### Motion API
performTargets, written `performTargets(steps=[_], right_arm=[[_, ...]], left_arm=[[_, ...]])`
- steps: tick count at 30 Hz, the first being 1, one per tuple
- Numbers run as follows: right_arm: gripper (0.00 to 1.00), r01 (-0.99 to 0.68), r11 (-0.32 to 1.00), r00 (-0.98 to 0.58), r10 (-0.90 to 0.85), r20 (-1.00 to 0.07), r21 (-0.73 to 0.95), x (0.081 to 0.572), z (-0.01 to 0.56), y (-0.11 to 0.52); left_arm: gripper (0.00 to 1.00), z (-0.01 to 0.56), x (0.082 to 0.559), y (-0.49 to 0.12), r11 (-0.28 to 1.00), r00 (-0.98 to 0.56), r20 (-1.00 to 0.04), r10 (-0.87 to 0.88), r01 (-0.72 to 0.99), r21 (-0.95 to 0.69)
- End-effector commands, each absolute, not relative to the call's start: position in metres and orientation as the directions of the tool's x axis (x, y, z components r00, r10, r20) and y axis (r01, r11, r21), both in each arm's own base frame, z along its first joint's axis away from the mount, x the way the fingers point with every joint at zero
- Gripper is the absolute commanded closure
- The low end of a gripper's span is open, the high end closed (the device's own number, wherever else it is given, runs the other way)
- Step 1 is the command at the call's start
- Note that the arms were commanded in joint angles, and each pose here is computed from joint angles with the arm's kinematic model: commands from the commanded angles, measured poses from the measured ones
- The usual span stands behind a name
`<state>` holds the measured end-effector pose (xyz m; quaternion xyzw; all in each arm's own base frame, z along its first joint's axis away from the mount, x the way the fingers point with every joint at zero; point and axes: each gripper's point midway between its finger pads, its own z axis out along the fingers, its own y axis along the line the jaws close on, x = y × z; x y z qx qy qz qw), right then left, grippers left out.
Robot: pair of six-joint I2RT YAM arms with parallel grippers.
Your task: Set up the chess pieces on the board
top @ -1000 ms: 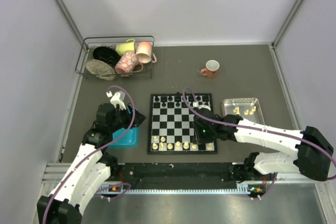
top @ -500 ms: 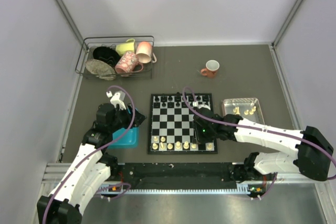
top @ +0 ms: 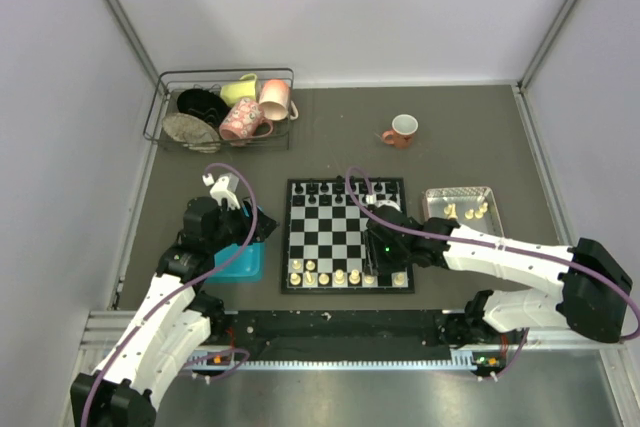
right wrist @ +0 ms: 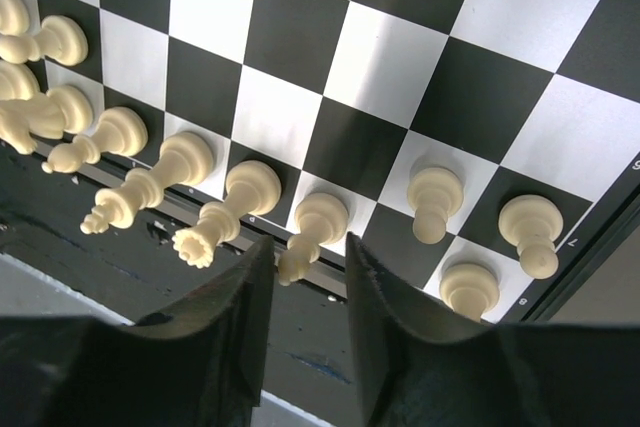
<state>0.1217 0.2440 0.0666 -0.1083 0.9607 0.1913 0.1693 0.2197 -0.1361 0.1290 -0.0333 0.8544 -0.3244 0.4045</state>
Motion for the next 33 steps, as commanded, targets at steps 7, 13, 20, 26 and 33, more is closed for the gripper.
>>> performTargets(steps=[7, 13, 20, 26, 33], right_arm=[[0.58, -0.295, 0.887, -0.903, -0.138, -0.407, 0.355, 0.127, 0.079, 0.256], [0.58, -0.313, 0.873, -0.885, -0.126, -0.448, 0.374, 0.131, 0.097, 0.258], [0.56, -0.238, 0.923, -0.83, -0.032, -0.557, 0.302, 0.173, 0.14, 0.209], [0.53, -0.012, 0.967, -0.75, 0.16, -0.642, 0.254, 0.231, 0.164, 0.115], [0.55, 0.213, 0.969, -0.752, 0.245, -0.612, 0.126, 0.261, 0.139, 0.039]], left_arm=[[0.45, 0.135, 0.225, -0.137, 0.782, -0.637, -0.702, -0.318, 0.242, -0.574], [0.45, 0.135, 0.225, -0.137, 0.782, -0.639, -0.7, -0.319, 0.24, -0.576], [0.45, 0.136, 0.225, -0.138, 0.781, -0.641, -0.699, -0.317, 0.242, -0.576], [0.45, 0.136, 0.225, -0.137, 0.782, -0.639, -0.701, -0.318, 0.242, -0.575], [0.45, 0.136, 0.225, -0.138, 0.781, -0.641, -0.699, -0.317, 0.242, -0.576]])
